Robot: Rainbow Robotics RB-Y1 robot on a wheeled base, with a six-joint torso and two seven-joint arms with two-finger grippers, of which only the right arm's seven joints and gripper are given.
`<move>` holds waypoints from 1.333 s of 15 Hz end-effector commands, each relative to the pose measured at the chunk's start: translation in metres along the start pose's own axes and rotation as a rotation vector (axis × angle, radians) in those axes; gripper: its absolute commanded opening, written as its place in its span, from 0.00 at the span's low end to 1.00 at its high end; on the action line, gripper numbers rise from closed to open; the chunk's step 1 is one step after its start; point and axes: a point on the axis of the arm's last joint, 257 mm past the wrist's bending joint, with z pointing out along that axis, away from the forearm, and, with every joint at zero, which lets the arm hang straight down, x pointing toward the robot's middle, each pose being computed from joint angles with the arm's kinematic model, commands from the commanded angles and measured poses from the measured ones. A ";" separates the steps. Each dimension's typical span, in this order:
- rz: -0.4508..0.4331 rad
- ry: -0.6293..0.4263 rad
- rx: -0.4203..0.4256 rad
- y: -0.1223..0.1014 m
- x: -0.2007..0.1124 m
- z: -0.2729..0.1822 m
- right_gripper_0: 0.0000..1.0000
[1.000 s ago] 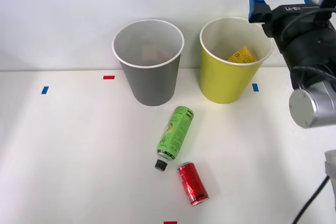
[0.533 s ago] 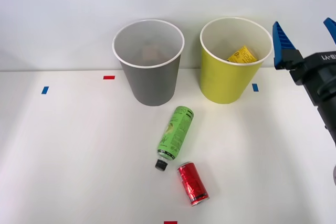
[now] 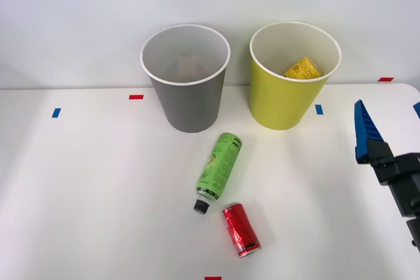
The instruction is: Put cans in the gray bin, plastic bottles in the light green bin
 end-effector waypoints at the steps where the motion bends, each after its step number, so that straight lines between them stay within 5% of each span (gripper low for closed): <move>1: 0.035 0.011 0.044 -0.004 0.011 -0.021 1.00; 7: 0.005 -0.085 0.102 -0.027 0.055 -0.055 1.00; 9: -0.067 -0.055 0.090 -0.032 0.078 -0.062 1.00; 15: -0.099 0.026 0.173 -0.046 0.130 -0.082 1.00; 20: -0.136 0.038 0.166 -0.042 0.140 -0.090 1.00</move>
